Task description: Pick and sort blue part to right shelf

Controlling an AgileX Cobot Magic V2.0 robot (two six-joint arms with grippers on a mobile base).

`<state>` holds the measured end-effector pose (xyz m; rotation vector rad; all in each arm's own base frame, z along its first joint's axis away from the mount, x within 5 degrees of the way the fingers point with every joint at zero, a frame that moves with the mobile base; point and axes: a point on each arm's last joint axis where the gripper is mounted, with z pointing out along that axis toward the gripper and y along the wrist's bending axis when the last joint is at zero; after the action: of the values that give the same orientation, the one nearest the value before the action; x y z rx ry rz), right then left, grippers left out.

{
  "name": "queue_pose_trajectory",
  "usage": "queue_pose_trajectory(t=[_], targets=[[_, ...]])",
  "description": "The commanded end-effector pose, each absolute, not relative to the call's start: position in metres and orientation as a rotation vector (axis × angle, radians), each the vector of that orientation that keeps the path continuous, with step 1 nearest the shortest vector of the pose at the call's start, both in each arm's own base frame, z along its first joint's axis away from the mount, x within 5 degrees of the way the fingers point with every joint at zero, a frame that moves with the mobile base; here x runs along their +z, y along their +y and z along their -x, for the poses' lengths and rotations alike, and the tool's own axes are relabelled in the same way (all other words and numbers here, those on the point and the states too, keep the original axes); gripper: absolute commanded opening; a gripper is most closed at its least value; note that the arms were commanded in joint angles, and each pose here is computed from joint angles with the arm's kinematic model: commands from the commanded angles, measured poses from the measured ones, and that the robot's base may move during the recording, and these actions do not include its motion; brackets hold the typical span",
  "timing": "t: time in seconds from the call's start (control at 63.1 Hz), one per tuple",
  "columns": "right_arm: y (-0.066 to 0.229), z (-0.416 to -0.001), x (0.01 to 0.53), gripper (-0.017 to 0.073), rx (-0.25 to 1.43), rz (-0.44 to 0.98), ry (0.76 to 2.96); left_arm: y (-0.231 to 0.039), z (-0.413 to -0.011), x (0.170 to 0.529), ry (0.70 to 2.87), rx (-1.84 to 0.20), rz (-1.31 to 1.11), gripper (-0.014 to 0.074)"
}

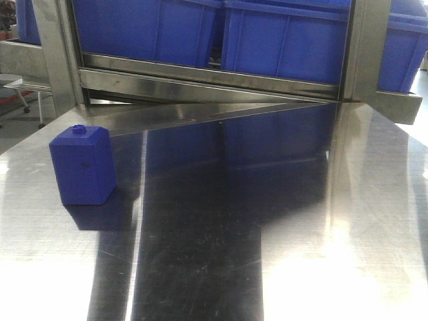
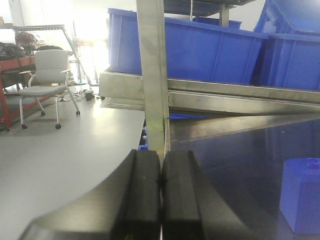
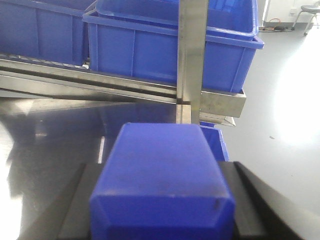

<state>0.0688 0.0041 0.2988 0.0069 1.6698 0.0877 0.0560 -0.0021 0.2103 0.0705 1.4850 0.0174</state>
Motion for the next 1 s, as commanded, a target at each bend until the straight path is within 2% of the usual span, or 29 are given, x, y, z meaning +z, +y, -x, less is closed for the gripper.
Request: queue_pose_trajectory(t=[0.0, 0.269, 0.618, 0.982], targets=[[0.003, -0.068, 0.317, 0.0393, 0.073, -0.009, 1.552, -0.002, -0.054, 0.213, 1.389, -0.008, -0.049, 0.0134], [0.003, -0.068, 0.317, 0.0393, 0.073, -0.009, 1.552, -0.001, -0.052, 0.224, 1.349, -0.056, 0.002, 0.0134], [0.003, -0.068, 0.317, 0.0393, 0.073, -0.009, 1.552, -0.002, -0.049, 0.276, 1.349, -0.035, -0.030, 0.0134], [0.003, -0.068, 0.317, 0.0393, 0.073, -0.009, 1.552, -0.003, -0.072, 0.323, 1.390, -0.035, -0.031, 0.0134]])
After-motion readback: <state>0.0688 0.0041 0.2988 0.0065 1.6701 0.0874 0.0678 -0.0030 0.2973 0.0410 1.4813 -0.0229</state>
